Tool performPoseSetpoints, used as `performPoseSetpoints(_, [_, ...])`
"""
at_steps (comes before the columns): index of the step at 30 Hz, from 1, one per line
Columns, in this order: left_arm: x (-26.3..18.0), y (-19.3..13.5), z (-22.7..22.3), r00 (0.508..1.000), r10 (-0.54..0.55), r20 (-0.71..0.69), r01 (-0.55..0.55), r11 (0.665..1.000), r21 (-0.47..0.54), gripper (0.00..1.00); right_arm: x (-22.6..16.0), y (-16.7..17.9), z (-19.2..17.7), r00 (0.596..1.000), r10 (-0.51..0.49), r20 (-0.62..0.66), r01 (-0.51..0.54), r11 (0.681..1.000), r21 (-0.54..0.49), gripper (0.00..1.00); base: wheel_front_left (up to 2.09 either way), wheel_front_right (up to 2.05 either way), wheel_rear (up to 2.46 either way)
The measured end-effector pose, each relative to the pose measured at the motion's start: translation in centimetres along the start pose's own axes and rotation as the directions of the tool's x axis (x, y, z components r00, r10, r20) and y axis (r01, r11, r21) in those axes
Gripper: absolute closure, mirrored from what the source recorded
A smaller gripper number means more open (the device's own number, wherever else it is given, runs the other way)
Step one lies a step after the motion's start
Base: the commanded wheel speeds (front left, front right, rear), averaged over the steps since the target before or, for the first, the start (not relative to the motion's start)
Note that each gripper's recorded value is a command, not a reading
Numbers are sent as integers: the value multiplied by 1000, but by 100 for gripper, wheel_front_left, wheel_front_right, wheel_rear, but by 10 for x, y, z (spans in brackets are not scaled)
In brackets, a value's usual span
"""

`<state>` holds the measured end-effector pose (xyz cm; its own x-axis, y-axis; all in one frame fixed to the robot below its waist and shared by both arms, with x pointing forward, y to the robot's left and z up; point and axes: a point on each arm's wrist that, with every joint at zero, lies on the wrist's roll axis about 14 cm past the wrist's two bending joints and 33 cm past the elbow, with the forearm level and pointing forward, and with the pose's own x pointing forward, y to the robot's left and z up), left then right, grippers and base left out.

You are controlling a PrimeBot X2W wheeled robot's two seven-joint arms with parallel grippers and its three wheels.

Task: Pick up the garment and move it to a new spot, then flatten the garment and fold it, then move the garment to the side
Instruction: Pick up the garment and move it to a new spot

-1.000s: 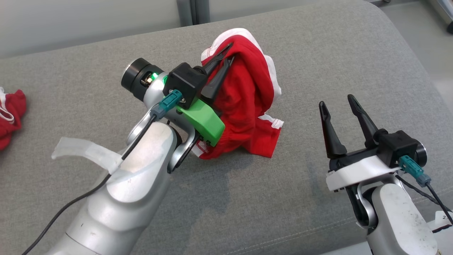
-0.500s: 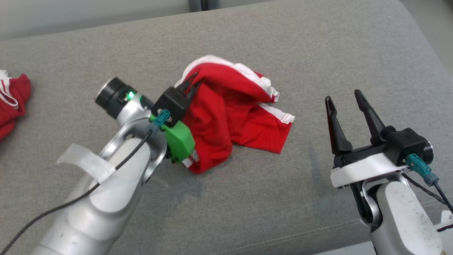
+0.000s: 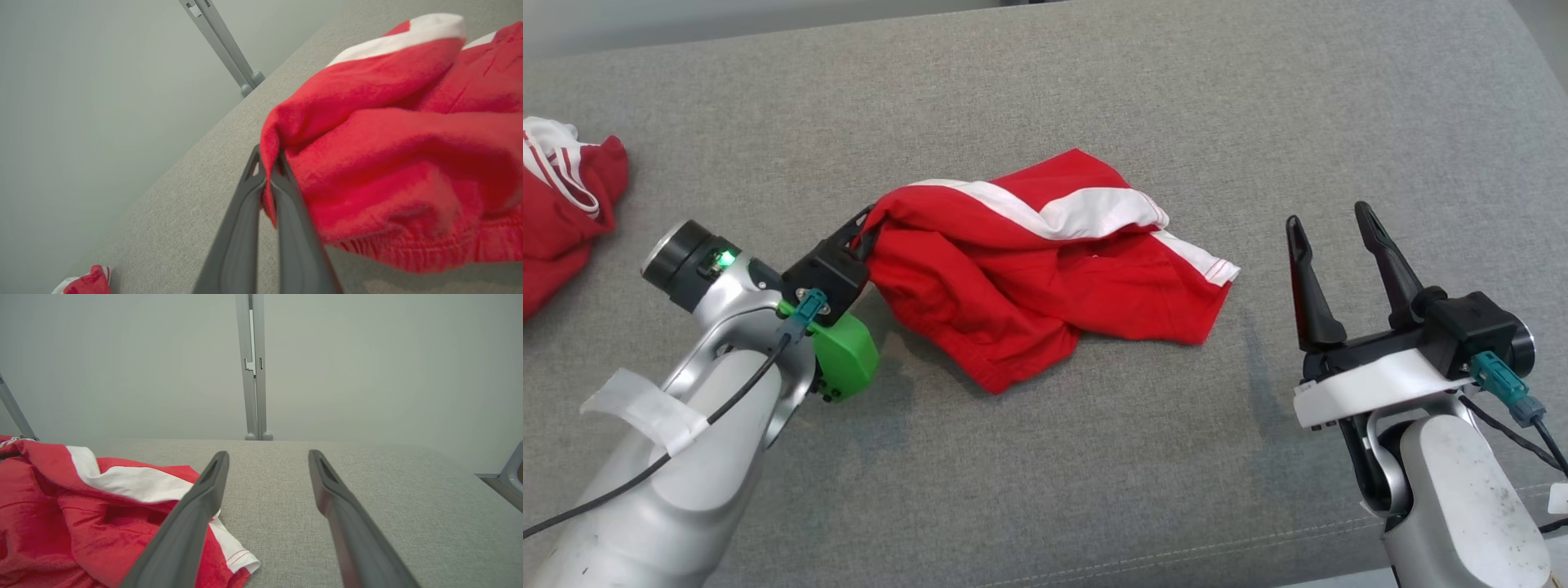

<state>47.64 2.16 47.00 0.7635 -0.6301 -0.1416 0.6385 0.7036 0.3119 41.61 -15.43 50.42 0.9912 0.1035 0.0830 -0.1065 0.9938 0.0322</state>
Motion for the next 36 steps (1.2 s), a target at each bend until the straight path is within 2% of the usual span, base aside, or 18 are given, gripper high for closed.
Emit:
performPoseSetpoints(4, [-1,17,9,999,29,36,-32,996,86,100,1,5,-1,1000,13,-3,-13,1000,4,0,0,0,0])
performPoseSetpoints(7, [2,10,20,997,14,76,-21,996,87,100,1,6,-2,1000,18,-4,-18,1000,5,0,0,0,0])
performPoseSetpoints(12, [-9,-22,-5,1000,11,22,-10,998,-56,100,1,12,-5,999,38,-14,-38,999,11,0,0,0,0])
performPoseSetpoints(18, [-31,-44,-39,996,44,-75,-58,979,-194,100,1,14,-9,999,43,-25,-42,999,15,0,0,0,0])
performPoseSetpoints(22, [-39,-45,-46,991,90,-99,-112,962,-250,100,2,17,-16,997,57,-45,-56,998,22,0,0,0,0])
performPoseSetpoints(27, [-50,-40,-55,982,136,-135,-168,948,-268,99,0,25,-32,992,89,-93,-85,996,38,0,0,0,0])
performPoseSetpoints(28, [-52,-37,-56,979,147,-139,-181,945,-272,96,-1,26,-36,990,94,-106,-91,995,38,0,0,0,0])
performPoseSetpoints(31, [-58,-29,-61,971,179,-159,-218,935,-279,75,-3,27,-50,982,117,-151,-114,993,29,0,0,0,0])
performPoseSetpoints(33, [-61,-25,-64,966,196,-170,-239,927,-288,57,1,31,-55,977,139,-164,-135,990,35,0,0,0,0])
performPoseSetpoints(34, [-62,-22,-65,962,211,-175,-255,922,-292,17,4,35,-55,974,155,-165,-151,988,42,0,0,0,0])
performPoseSetpoints(35, [-64,-19,-66,957,227,-179,-273,914,-300,0,9,40,-56,971,171,-166,-166,985,46,0,0,0,0])
performPoseSetpoints(36, [-66,-15,-67,953,243,-183,-291,905,-311,0,13,43,-55,969,183,-166,-175,983,58,0,0,0,0])
